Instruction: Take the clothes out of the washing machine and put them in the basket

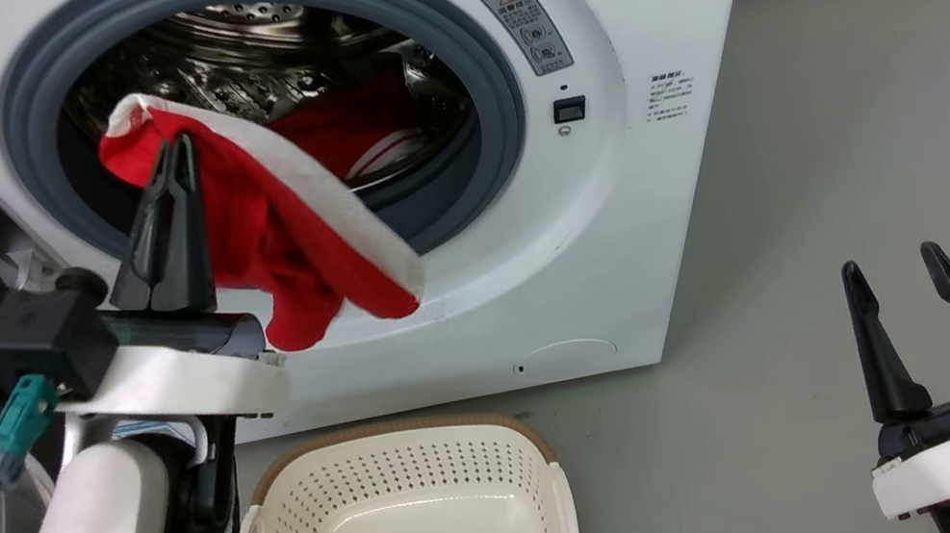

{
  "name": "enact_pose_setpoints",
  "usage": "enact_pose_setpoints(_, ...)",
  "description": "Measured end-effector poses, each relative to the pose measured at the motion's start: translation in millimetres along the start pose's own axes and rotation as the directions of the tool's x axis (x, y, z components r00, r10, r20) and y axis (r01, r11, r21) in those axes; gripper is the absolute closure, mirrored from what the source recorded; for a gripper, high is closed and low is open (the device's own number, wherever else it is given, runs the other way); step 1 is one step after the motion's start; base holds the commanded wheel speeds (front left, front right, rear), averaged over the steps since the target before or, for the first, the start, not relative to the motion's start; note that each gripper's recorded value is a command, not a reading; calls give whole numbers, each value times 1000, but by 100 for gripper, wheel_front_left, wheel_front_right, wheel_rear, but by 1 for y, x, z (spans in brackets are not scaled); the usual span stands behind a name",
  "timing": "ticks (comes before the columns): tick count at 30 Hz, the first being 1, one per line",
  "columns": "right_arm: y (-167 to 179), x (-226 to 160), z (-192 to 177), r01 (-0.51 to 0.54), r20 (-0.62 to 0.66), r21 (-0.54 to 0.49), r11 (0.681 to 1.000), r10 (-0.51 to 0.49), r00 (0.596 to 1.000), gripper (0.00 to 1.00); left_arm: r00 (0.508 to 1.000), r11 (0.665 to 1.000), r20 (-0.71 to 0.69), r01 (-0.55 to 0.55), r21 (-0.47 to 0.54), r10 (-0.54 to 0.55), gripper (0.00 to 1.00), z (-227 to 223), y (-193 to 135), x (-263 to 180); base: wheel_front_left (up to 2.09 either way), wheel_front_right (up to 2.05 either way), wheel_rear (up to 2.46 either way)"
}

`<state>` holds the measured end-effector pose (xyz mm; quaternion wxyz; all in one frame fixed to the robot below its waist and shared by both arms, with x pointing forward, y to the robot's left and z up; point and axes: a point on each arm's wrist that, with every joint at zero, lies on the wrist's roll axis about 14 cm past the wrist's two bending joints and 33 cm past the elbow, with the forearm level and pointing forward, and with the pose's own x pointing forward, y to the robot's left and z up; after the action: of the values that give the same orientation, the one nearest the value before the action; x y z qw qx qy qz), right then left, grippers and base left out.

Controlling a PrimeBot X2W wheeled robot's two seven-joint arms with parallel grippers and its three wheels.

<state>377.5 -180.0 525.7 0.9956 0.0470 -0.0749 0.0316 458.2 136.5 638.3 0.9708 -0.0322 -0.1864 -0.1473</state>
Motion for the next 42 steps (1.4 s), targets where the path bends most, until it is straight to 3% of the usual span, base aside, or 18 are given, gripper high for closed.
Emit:
enact_pose_setpoints(11,7,-6,9,-18,22,4,1000,18,1000,0,987,997,158,23,79,-36,100,78,-11,-17,0,0,0)
enact_pose_setpoints(19,9,-9,8,-24,21,12,1000,23,1000,0,985,994,158,48,100,-63,100,89,-20,-28,0,0,0)
enact_pose_setpoints(35,0,2,-2,0,-5,2,1000,0,1000,0,985,997,-154,83,-7,-83,100,-17,-34,-59,0,0,0)
enact_pose_setpoints(40,-5,15,-5,9,-3,-6,1000,-9,1000,0,957,995,-276,82,-48,-92,100,-68,-39,-67,0,0,0)
enact_pose_setpoints(41,-9,24,-9,17,-5,-12,1000,-17,1000,0,921,993,-378,64,-94,-96,100,-114,-40,-80,0,0,0)
enact_pose_setpoints(42,-10,27,-11,20,-8,-14,1000,-20,1000,0,906,993,-413,56,-108,-96,100,-129,-40,-85,0,0,0)
